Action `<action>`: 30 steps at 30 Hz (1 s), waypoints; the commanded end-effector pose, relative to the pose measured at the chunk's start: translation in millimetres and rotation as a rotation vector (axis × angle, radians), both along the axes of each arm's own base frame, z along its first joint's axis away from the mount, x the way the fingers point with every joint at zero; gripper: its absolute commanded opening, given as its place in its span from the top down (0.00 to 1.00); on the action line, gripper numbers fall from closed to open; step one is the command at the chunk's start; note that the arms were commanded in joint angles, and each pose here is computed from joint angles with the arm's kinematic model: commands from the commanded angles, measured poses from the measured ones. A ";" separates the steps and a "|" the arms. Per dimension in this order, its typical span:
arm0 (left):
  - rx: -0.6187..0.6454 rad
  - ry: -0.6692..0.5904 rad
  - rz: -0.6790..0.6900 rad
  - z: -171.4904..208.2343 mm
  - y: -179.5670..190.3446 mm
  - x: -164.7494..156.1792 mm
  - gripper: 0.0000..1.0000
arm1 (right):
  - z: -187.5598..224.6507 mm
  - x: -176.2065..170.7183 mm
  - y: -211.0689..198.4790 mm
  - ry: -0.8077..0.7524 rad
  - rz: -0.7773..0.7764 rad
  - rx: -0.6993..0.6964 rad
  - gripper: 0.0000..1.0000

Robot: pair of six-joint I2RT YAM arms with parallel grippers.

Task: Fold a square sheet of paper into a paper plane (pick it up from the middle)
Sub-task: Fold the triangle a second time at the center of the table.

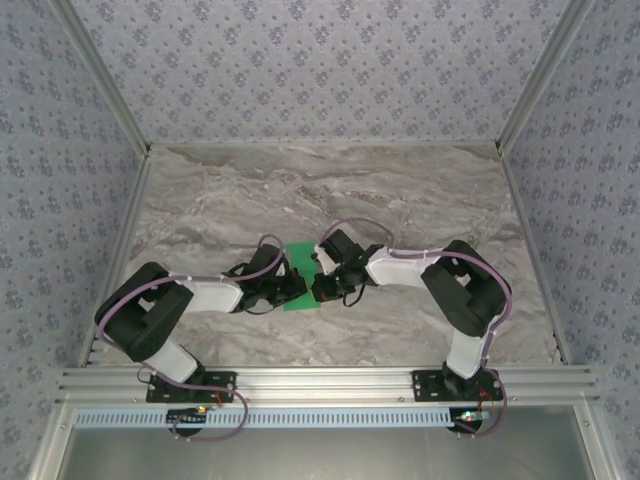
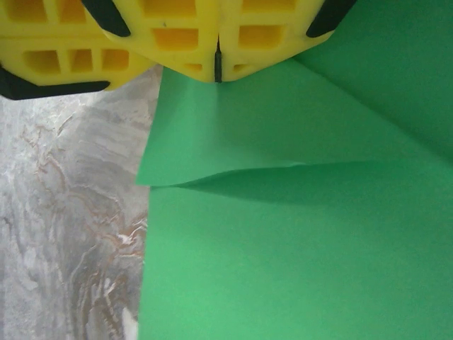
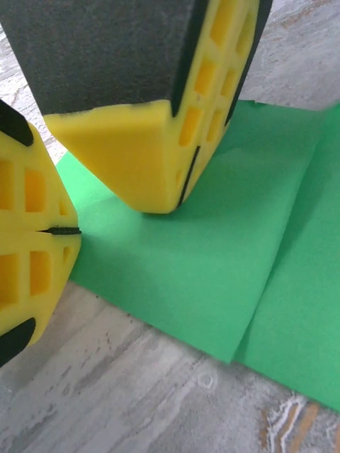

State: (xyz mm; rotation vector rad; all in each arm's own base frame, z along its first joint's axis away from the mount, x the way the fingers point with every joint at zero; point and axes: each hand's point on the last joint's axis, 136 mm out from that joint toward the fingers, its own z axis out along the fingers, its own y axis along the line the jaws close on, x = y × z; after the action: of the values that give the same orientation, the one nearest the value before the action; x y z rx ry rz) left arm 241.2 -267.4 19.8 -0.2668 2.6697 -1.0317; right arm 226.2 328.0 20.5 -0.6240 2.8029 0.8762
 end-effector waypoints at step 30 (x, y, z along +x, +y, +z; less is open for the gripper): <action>-0.063 -0.044 -0.074 19.4 -15.3 -5.3 0.90 | -34.5 -22.6 -23.4 0.068 -0.007 -0.137 1.00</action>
State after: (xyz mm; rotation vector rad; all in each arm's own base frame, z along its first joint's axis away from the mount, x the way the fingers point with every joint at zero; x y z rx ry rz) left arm 239.0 -269.2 26.4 -0.2485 2.6606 -1.0431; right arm 214.7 325.6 18.5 -0.6503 2.8139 0.8540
